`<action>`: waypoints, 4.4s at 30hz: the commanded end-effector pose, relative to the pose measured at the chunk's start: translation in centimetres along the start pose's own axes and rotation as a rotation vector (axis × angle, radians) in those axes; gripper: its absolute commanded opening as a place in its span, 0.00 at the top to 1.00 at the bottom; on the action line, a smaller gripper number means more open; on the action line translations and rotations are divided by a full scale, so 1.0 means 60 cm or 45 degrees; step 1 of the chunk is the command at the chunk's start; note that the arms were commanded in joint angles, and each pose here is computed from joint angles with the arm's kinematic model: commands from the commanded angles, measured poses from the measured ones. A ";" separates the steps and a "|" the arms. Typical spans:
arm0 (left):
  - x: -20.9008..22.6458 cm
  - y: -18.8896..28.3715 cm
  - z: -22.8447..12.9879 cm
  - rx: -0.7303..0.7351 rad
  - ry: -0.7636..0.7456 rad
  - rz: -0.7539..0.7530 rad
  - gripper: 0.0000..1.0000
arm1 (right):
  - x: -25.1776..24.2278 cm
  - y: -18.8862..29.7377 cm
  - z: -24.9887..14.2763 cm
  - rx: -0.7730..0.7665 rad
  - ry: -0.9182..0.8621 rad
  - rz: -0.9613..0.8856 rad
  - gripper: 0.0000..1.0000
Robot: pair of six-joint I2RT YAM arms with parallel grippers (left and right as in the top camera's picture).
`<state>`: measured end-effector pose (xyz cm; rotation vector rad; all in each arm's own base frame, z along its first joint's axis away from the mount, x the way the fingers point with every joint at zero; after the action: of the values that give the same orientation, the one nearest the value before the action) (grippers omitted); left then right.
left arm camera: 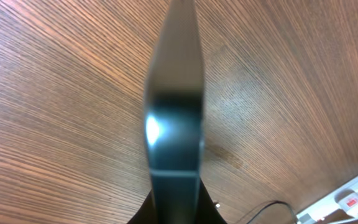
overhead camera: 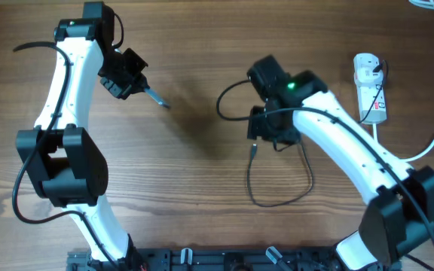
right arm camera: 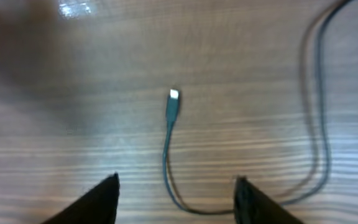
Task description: Plug charger to phone and switch on socket
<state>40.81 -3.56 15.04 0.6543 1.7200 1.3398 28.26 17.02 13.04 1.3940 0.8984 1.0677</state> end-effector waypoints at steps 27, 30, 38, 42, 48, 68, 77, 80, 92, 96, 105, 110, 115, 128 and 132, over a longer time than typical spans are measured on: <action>-0.004 0.027 0.004 -0.067 -0.039 -0.005 0.96 | -0.007 -0.176 -0.049 0.144 -0.036 -0.084 0.59; -0.004 0.027 0.004 -0.067 -0.038 -0.005 0.96 | -0.005 -0.185 -0.047 0.126 -0.034 -0.061 0.62; -0.004 0.027 0.004 -0.067 -0.038 -0.005 0.96 | -0.007 -0.187 -0.046 0.115 -0.032 -0.066 0.72; -0.004 0.027 0.004 -0.067 -0.038 -0.005 0.96 | -0.015 -0.187 -0.046 0.086 -0.018 -0.117 0.73; -0.004 0.027 0.004 -0.067 -0.038 -0.005 0.96 | -0.018 -0.187 -0.052 0.052 0.000 -0.171 0.73; -0.004 0.027 0.004 -0.067 -0.039 -0.005 0.96 | -0.006 -0.188 -0.047 0.035 -0.003 -0.126 0.73; -0.004 0.027 0.004 -0.067 -0.039 -0.005 0.96 | -0.005 -0.188 -0.048 0.041 -0.003 -0.122 0.82; -0.004 0.027 0.003 -0.066 -0.038 -0.004 0.96 | -0.005 -0.188 -0.048 0.043 -0.003 -0.121 0.85; -0.072 0.039 -0.036 0.089 -0.431 -0.397 0.96 | 0.031 -0.163 -0.023 -0.025 0.113 -0.025 0.96; -0.114 0.062 -0.062 0.154 -0.601 -0.685 0.96 | 0.049 -0.111 -0.018 -0.049 0.147 0.031 0.96; -0.198 0.125 -0.136 0.219 -0.983 -1.288 0.96 | 0.118 0.072 -0.072 -0.026 0.466 0.576 0.96; -0.228 0.112 -0.182 0.233 -1.174 -1.313 0.96 | 0.113 0.152 -0.086 -0.138 0.504 0.716 0.96; -0.261 0.101 -0.222 0.259 -1.299 -1.336 0.96 | 0.108 0.183 -0.090 -0.195 0.491 0.765 0.96; -0.273 0.167 -0.220 -0.020 -1.409 -1.170 0.96 | 0.100 0.176 -0.078 -0.229 0.415 0.705 0.96; -0.272 0.193 -0.231 -0.057 -1.430 -1.182 0.96 | 0.101 0.177 -0.076 -0.237 0.415 0.708 0.96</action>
<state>37.24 -20.92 29.01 0.3860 0.8506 0.1929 24.76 23.03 23.55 1.3894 0.6521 1.7899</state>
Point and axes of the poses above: each gripper's point midway between its finger pads, its own y axis back along the fingers, its own x axis along the line the jaws close on, z = x × y, the point moved 3 cm from there along y, back along the fingers, and after that the axes turned 11 degrees about -y, right-handed, at the moved point
